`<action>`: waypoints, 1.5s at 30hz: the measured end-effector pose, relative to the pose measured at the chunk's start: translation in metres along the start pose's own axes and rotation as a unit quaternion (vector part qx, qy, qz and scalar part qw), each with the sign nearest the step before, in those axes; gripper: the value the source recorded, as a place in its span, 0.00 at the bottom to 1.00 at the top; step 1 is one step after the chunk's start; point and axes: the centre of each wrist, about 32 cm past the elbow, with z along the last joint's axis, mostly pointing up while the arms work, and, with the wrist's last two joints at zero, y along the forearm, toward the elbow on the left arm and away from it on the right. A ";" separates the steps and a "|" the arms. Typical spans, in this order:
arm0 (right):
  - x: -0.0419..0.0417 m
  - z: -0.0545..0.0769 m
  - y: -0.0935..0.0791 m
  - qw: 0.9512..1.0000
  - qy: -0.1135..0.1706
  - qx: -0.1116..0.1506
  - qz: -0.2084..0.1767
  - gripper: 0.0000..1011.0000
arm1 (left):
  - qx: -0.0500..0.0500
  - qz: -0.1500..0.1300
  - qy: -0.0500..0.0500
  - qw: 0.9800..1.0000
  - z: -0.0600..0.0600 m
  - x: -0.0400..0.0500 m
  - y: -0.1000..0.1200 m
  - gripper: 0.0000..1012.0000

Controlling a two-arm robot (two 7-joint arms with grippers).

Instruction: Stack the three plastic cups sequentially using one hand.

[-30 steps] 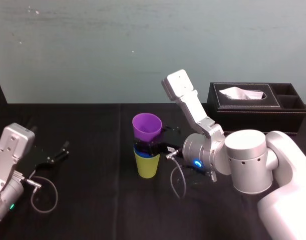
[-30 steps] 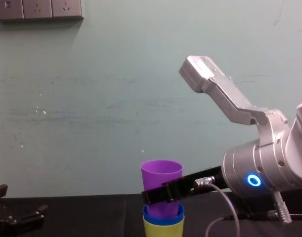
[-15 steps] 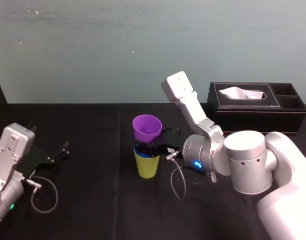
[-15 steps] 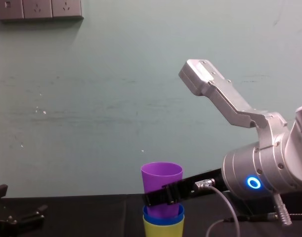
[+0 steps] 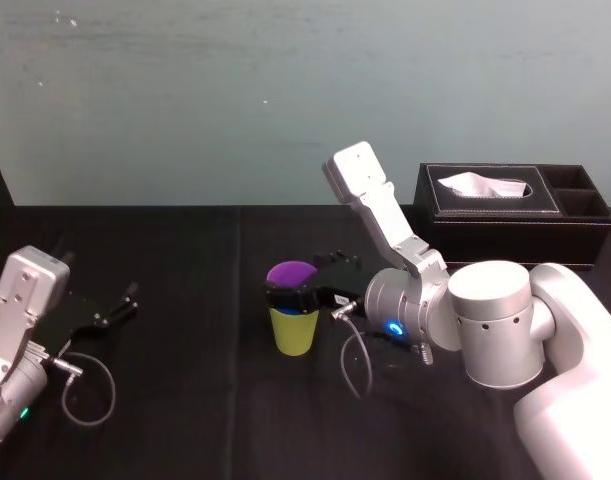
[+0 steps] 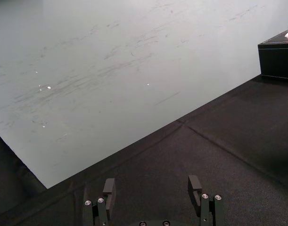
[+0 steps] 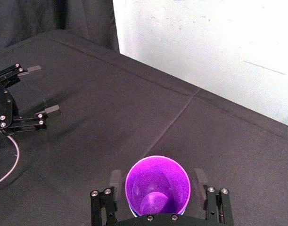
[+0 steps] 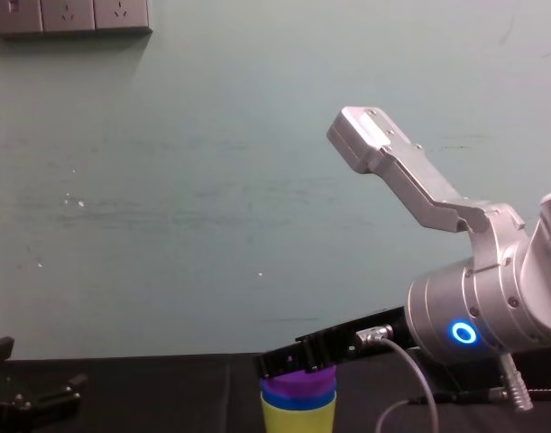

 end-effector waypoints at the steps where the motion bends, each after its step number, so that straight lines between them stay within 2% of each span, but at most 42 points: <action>1: 0.0000 0.000 0.000 1.000 0.000 0.000 0.000 0.94 | 0.000 0.000 0.000 1.000 0.000 0.0000 0.000 0.99; 4: -0.0001 0.000 0.000 1.000 0.000 0.000 0.000 0.99 | 0.000 0.000 0.000 1.000 0.000 0.0000 0.000 0.99; 12: -0.0002 0.000 0.000 1.000 0.000 0.000 0.000 0.99 | 0.000 0.000 0.000 1.000 0.000 0.0000 0.000 0.99; 17: 0.0011 -0.003 -0.008 1.000 -0.002 0.027 -0.014 0.99 | 0.000 0.000 0.000 1.000 0.000 0.0000 0.000 0.99; 24: 0.0041 -0.014 -0.025 0.996 0.001 0.073 -0.055 0.99 | 0.000 0.000 0.000 1.000 0.000 0.0000 0.000 0.99; 31: 0.0064 -0.042 -0.037 0.988 0.013 0.109 -0.106 0.99 | 0.000 0.000 0.000 1.000 0.000 0.0000 0.000 0.99; 34: 0.0054 -0.064 -0.038 0.983 0.027 0.116 -0.138 0.99 | 0.000 0.000 0.000 1.000 0.000 0.0000 0.000 0.99; 37: 0.0037 -0.079 -0.037 0.979 0.036 0.115 -0.162 0.99 | 0.000 0.000 0.000 1.000 0.000 0.0000 0.000 0.99; 38: 0.0027 -0.088 -0.036 0.977 0.041 0.114 -0.178 0.99 | 0.000 0.000 0.000 1.000 0.000 0.0000 0.000 0.99; 41: 0.0015 -0.099 -0.034 0.972 0.050 0.107 -0.202 0.99 | 0.000 0.000 0.000 1.000 0.000 0.0000 0.000 0.99; 45: 0.0005 -0.106 -0.031 0.969 0.057 0.099 -0.221 0.99 | 0.000 0.000 0.000 1.000 0.000 0.0000 0.000 0.99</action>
